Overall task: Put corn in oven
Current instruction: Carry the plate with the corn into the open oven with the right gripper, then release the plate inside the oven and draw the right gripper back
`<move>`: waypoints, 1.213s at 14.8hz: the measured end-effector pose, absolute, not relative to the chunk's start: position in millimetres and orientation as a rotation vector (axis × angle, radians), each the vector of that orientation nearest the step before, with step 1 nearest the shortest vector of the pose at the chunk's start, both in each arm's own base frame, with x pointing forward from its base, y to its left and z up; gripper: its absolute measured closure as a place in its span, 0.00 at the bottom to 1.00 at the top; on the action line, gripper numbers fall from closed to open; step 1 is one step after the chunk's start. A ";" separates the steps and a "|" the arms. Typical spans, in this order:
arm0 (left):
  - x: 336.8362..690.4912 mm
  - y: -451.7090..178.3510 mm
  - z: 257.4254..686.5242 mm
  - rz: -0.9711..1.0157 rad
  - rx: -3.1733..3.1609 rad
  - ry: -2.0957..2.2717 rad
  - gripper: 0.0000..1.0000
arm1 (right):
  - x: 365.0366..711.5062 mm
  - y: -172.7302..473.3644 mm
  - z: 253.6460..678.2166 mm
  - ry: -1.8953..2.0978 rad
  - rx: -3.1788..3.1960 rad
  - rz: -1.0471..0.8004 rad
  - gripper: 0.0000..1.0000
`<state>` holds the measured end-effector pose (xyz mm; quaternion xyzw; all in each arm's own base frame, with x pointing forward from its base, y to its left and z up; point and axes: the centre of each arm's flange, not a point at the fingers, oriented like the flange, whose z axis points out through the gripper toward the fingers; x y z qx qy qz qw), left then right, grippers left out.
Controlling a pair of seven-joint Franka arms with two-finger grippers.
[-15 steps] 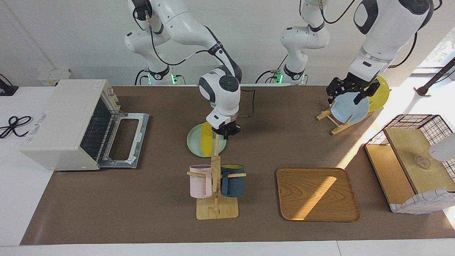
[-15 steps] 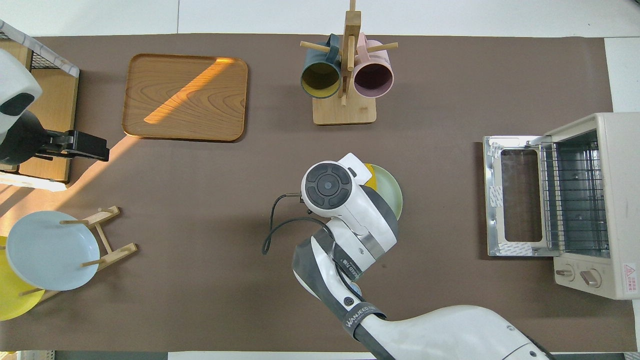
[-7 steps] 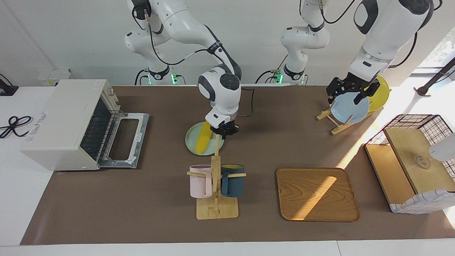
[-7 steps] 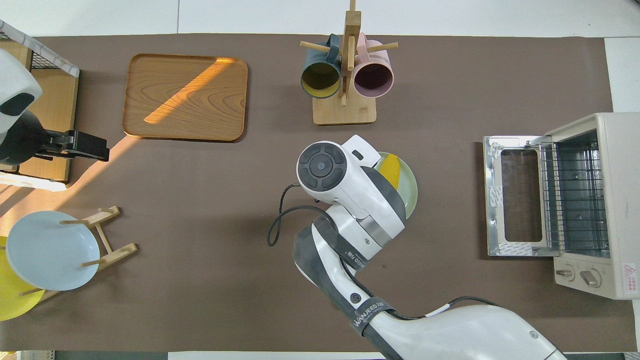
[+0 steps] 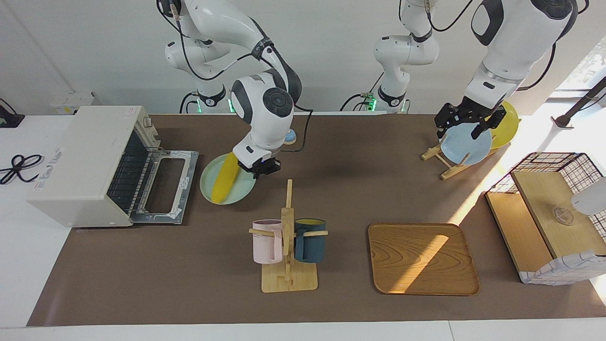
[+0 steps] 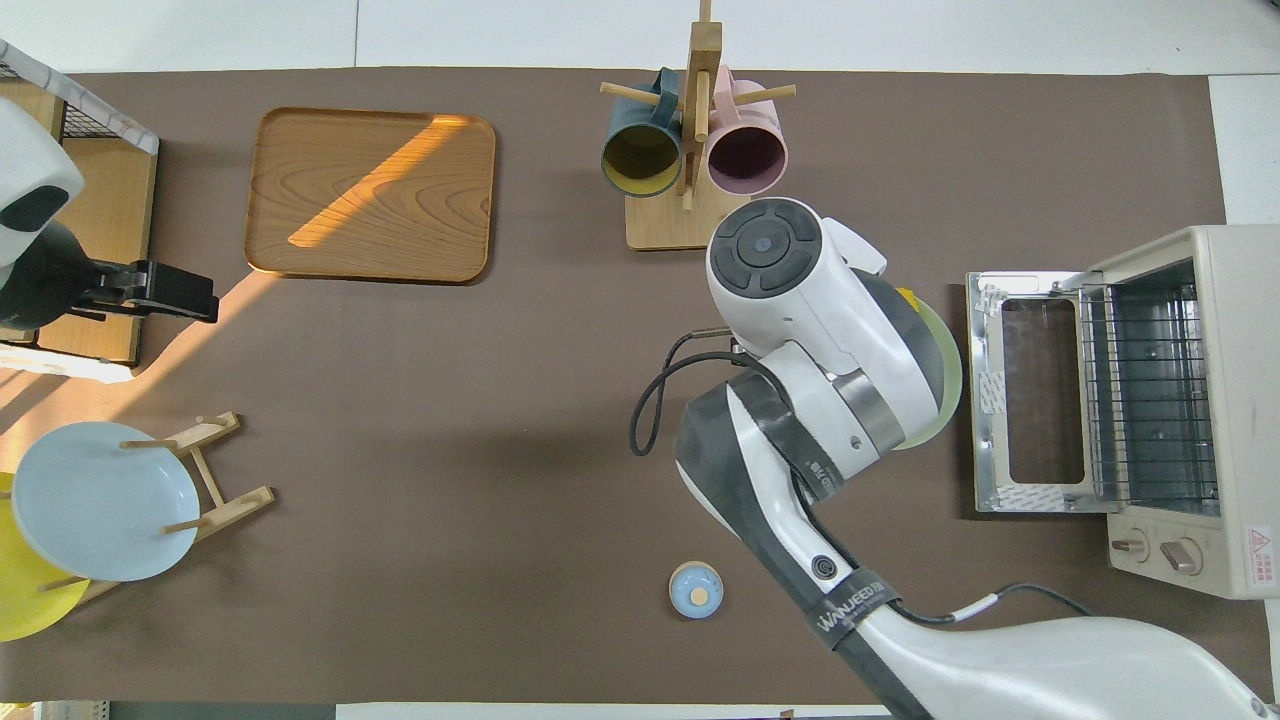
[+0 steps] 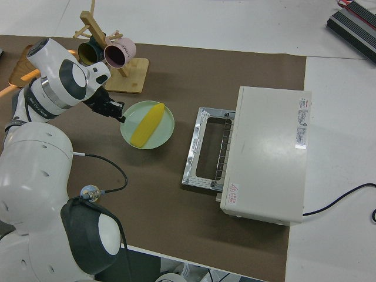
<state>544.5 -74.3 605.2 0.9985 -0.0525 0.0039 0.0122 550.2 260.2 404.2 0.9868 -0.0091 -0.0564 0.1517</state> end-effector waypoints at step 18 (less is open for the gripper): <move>544.5 -74.3 605.3 0.012 3.113 -0.164 0.00 | 556.0 -19.1 394.9 -0.044 2.843 -0.407 0.97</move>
